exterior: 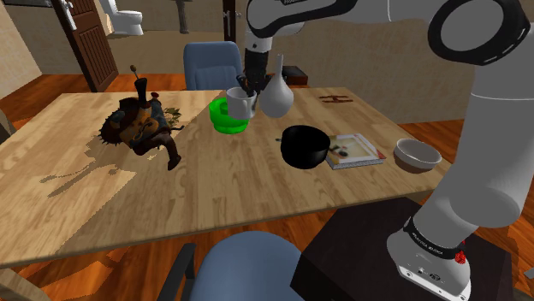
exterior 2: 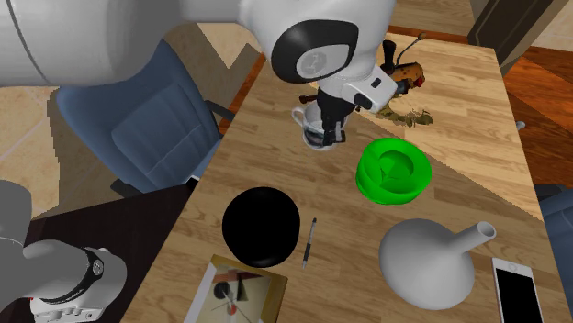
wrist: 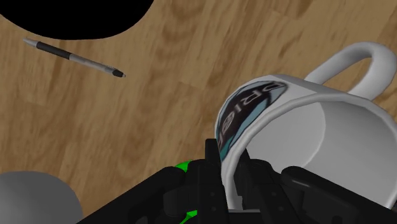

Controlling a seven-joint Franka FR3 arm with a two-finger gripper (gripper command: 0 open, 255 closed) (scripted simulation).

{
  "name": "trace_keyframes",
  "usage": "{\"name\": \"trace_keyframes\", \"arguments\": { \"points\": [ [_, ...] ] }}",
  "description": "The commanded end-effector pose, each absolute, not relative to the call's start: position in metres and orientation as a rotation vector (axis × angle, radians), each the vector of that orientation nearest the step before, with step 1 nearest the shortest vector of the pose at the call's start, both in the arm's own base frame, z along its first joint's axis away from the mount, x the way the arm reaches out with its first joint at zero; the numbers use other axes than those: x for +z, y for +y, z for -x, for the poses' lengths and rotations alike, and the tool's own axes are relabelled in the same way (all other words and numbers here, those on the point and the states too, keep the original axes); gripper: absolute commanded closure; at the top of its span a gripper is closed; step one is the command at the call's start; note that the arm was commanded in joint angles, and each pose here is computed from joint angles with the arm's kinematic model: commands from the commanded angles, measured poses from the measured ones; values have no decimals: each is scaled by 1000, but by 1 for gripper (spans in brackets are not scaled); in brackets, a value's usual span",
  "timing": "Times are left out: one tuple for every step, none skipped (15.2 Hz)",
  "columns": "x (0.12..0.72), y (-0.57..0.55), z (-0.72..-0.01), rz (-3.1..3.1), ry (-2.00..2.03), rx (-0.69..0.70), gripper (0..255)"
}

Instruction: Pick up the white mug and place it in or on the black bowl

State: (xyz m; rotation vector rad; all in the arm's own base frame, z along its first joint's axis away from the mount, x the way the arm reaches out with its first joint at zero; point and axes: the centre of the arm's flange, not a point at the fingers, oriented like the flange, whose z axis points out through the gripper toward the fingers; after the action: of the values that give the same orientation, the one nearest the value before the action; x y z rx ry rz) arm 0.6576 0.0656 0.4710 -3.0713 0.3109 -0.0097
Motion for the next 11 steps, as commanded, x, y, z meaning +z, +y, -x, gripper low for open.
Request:
{"name": "trace_keyframes", "arguments": {
  "points": [
    [480,65,-658,3071,311,-9,255],
    [481,57,-647,3071,311,-9,255],
    [482,50,-636,3071,311,-9,255],
    [482,43,-625,3071,311,-9,255],
    [483,35,-614,3071,311,-9,255],
    [484,28,-603,3071,311,-9,255],
    [485,21,-592,3071,311,-9,255],
    [485,14,-581,3071,311,-9,255],
    [486,6,-570,3071,311,-9,255],
    [487,-1,-559,3071,311,-9,255],
    [487,-8,-548,3071,311,-9,255]
  ]
}}
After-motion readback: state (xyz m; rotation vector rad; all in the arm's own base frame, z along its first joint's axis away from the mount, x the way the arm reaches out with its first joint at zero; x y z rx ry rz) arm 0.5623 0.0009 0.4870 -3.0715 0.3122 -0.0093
